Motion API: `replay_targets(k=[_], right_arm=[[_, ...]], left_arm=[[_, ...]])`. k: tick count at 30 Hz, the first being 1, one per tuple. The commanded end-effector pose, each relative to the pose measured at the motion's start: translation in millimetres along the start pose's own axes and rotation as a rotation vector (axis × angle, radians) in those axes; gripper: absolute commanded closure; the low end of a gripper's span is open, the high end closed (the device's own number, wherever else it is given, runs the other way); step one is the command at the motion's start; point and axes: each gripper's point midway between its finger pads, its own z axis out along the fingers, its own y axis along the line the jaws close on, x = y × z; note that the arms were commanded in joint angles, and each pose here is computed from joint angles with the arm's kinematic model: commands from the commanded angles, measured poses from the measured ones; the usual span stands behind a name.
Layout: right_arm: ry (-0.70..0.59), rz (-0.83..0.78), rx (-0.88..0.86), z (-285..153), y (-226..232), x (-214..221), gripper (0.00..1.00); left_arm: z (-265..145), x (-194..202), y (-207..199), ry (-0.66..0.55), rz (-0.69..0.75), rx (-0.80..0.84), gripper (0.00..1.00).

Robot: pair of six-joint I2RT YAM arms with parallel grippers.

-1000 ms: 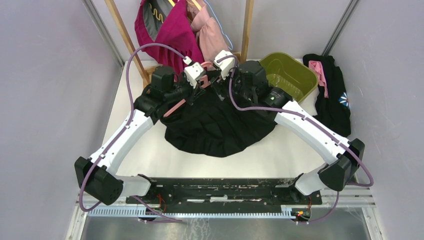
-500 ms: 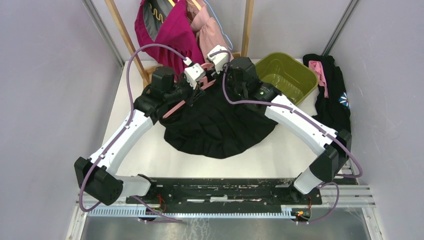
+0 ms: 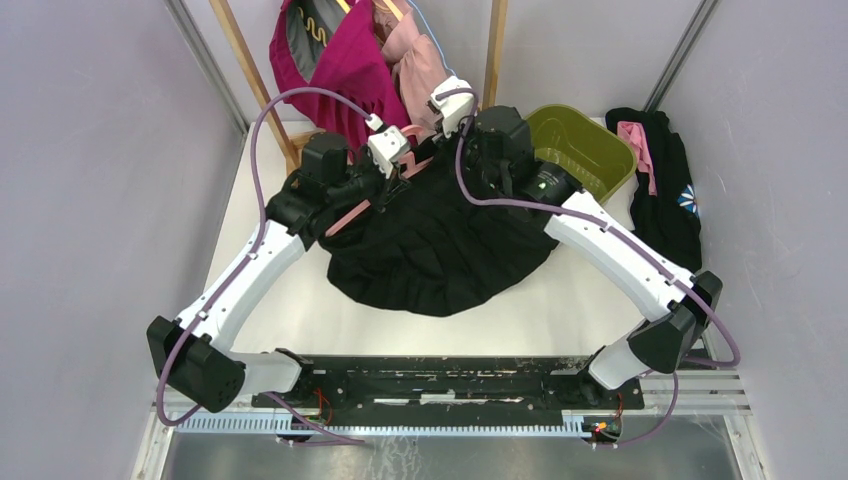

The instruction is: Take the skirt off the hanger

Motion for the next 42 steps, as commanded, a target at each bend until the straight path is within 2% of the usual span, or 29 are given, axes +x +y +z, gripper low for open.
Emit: replay_targets(k=[1, 11, 18, 24, 30, 34, 37, 40, 42], right_arm=[[-0.182, 0.096, -0.126, -37, 13, -75, 0.99], [-0.210, 0.123, -0.272, -41, 67, -92, 0.99], [-0.224, 0.121, -0.302, -50, 78, -100, 0.99], [-0.223, 0.113, -0.288, -53, 74, -100, 0.99], [-0.235, 0.129, -0.306, -53, 78, -103, 0.99], [-0.251, 0.115, -0.289, -60, 72, -109, 0.99], [-0.260, 0.109, -0.283, -62, 69, -112, 0.99], [-0.257, 0.103, -0.279, -63, 68, -112, 0.99], [-0.253, 0.093, -0.247, -65, 61, -111, 0.99]], left_arm=[[-13, -58, 7, -0.164, 0.069, -0.030, 0.97], [-19, -82, 10, -0.218, 0.069, -0.037, 0.97], [-15, -109, 14, -0.303, 0.065, -0.037, 0.97], [-12, -144, 6, -0.432, 0.044, 0.035, 0.97], [-29, -183, -8, -0.701, 0.123, 0.071, 0.97], [-31, -180, -17, -0.735, 0.183, 0.105, 0.97], [-37, -178, -20, -0.828, 0.187, 0.094, 0.97], [-42, -179, -34, -0.922, 0.182, 0.169, 0.97], [-38, -176, -42, -0.888, 0.178, 0.233, 0.97]])
